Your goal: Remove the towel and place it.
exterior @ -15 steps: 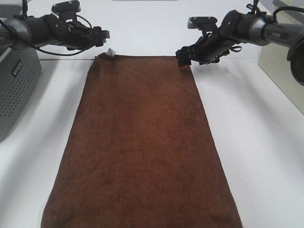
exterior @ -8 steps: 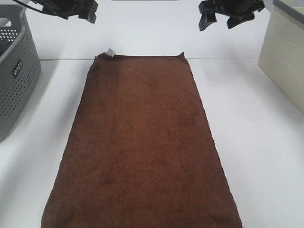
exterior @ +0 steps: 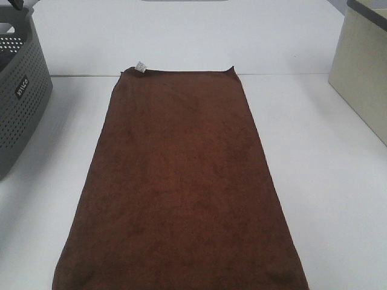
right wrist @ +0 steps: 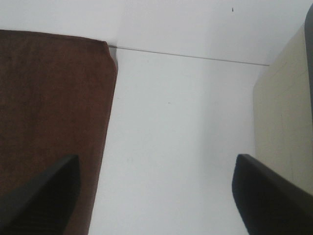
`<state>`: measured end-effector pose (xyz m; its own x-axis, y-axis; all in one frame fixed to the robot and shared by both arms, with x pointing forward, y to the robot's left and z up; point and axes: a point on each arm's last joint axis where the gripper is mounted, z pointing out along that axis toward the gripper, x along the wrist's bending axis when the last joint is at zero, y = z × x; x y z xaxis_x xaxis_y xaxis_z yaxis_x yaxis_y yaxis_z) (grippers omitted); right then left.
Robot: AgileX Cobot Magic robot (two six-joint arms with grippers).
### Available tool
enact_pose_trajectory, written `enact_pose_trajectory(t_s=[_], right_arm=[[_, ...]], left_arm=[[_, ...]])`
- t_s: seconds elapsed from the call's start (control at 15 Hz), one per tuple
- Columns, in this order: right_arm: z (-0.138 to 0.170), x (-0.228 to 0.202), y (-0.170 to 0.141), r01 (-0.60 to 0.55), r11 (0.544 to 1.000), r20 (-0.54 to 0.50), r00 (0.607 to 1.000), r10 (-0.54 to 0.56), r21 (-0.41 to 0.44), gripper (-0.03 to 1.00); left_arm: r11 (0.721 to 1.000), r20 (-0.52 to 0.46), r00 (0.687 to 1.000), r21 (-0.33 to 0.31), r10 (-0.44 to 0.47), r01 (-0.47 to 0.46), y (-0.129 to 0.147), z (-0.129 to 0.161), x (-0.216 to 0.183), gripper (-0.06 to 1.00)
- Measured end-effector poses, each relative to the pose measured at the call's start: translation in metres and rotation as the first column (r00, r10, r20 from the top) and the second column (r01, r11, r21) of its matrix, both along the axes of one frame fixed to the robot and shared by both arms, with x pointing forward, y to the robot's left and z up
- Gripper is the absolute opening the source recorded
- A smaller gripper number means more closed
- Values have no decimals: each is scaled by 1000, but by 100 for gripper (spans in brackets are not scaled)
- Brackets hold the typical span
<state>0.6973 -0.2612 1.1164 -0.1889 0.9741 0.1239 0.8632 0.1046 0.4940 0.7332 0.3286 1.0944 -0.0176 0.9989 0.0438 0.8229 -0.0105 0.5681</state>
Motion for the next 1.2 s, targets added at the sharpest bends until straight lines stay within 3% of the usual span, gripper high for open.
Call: enact_pose_trajectory(t_s=[0.27,0.47,0.6,0.93,1.2], right_arm=[[15,-12,-1,10,1000,-7,1000,-10,-6,81],[33,-34,-4,17,1000,3,1000,-17,-16,81],[48,-70,-5,17,1000,-7,1000,-17,-17,81],[61,-213,-12,22,1000,-16,1000,-22,-18,81],[33,-298,-16,34,999,22,999,-34,-12,81]], left_arm=[[999,-38,999,-40,-28,27,-4,0,-4,73],[1000,-17,1000,15,8,-8,2,18,-15,73],[1000,-9,1000,16,25,-25,2,36,-34,73],[999,-7,999,-8,53,-53,-4,67,-138,73],[997,78,994,-23,71,-69,-10,66,-233,73]])
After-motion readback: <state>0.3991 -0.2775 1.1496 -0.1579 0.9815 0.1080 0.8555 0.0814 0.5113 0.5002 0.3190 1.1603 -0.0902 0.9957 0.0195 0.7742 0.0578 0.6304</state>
